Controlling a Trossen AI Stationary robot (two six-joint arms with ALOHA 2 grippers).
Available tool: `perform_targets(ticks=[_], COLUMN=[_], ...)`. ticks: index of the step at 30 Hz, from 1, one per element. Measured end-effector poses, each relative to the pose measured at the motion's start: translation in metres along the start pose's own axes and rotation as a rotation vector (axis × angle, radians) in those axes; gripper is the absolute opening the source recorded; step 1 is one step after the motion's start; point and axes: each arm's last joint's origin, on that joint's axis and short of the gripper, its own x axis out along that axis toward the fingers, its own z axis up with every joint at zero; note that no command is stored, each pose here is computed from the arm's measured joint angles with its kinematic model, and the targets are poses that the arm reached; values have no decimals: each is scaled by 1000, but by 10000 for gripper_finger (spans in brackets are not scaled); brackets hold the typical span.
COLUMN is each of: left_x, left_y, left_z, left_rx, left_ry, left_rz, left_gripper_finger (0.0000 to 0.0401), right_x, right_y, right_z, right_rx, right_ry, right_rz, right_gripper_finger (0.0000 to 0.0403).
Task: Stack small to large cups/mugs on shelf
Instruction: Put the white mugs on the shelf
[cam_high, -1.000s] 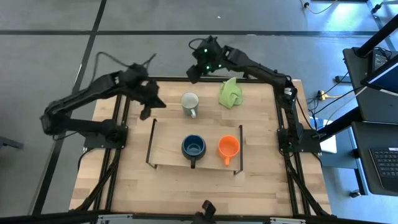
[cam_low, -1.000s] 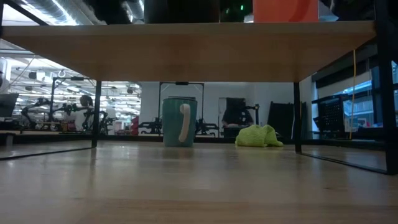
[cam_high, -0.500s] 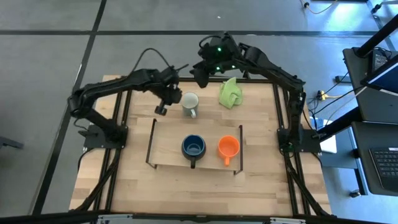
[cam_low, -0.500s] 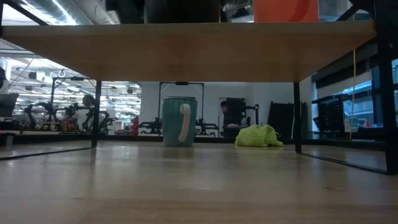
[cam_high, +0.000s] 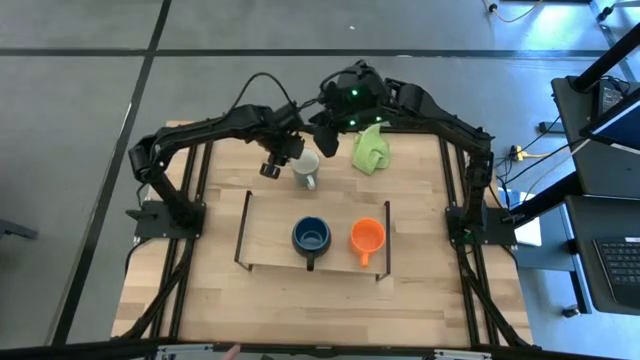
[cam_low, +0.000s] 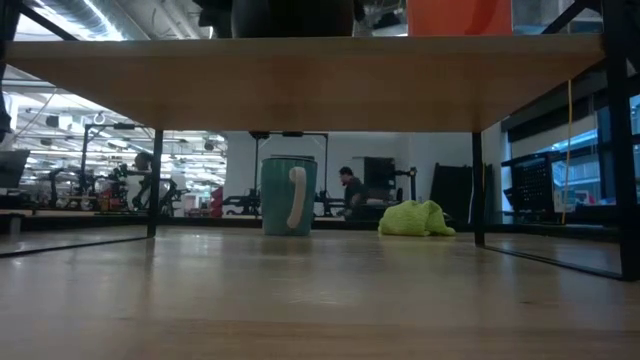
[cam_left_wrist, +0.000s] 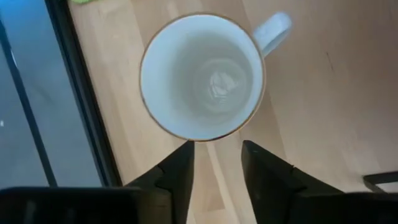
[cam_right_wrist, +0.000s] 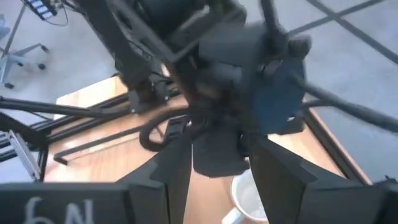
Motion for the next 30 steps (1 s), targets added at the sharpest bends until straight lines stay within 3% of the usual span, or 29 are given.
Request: perform_targets(ticks=[5, 10, 13, 16, 18, 23, 26, 30], left_x=[-8, 0, 11, 20, 20, 17, 17, 12], left_y=[-13, -32, -46, -53, -49, -36, -37, -45], left_z=[7, 19, 24, 25, 27, 29, 28, 26], left_rx=[12, 72, 155, 302, 361, 279, 223, 286], left_ry=[-14, -31, -11, 58, 102, 204, 199, 138], left_rz=[-14, -47, -29, 63, 159, 403, 390, 258], left_gripper_finger=[144, 145, 145, 144, 145, 145, 146, 144], right_x=[-12, -49, -78, -104, -114, -122, -121, -119], right_y=[0, 2, 5, 6, 6, 3, 2, 2], right_z=[9, 31, 45, 52, 52, 48, 46, 44], right_rx=[-36, -76, -109, -119, -117, -97, -91, -76], right_ry=[-74, -300, -464, -569, -590, -561, -534, -507], right_rz=[2, 24, 32, 35, 23, -35, -51, -52], right_gripper_finger=[159, 159, 159, 159, 159, 159, 159, 159])
